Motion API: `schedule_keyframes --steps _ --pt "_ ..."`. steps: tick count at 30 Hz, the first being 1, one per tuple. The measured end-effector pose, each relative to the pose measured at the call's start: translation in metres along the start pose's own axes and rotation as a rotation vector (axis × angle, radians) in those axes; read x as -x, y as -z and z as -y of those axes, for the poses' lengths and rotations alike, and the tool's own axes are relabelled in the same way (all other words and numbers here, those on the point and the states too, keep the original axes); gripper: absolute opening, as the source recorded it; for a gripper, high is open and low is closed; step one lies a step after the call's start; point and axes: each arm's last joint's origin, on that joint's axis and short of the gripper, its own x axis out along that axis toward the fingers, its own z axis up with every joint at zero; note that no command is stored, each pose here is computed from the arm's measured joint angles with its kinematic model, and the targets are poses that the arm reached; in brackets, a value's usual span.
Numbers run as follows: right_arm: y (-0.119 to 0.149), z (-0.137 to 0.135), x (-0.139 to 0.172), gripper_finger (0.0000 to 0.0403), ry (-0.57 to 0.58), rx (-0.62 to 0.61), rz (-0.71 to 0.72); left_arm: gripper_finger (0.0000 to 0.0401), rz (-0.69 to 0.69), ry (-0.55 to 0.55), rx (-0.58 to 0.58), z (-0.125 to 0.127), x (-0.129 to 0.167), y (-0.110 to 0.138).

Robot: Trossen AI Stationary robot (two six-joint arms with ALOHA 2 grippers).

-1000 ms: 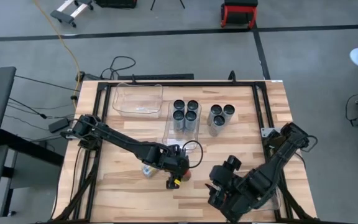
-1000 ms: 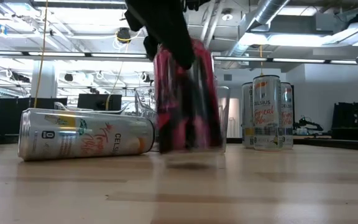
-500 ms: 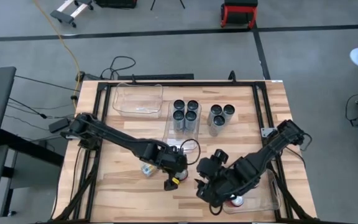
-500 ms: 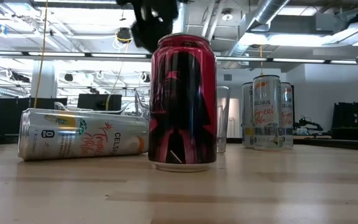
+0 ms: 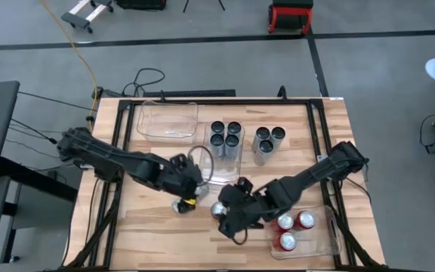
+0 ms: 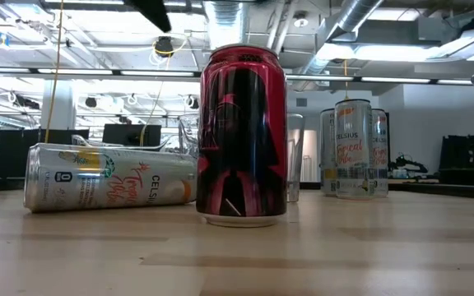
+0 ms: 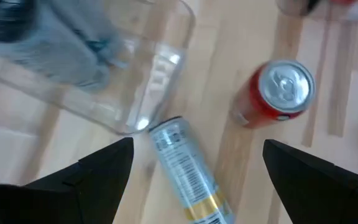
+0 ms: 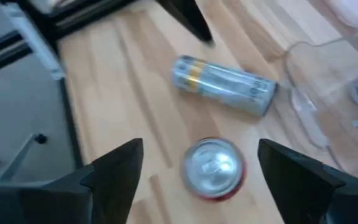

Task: Sort soda cans
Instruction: Put the red soda can into the bottom transparent bin

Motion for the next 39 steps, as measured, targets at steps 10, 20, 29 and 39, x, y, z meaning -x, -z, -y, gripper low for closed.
schedule_keyframes --steps 10,20,29,39 --pt "0.007 0.024 -0.03 0.0396 -0.016 -0.057 -0.168 0.0354 0.063 0.0 0.112 -0.003 0.032 0.009" --pt "0.009 0.021 -0.05 0.04 -0.04 0.055 -0.152 0.0354 0.079 -0.018 0.146 0.008 0.034 0.015" --pt "0.034 0.021 -0.089 0.04 0.015 0.151 -0.278 0.0354 0.066 -0.007 0.191 0.018 0.039 0.025" --pt "0.025 0.028 -0.095 0.0366 0.018 0.127 -0.257 0.0354 0.08 -0.037 0.228 0.018 0.04 0.027"
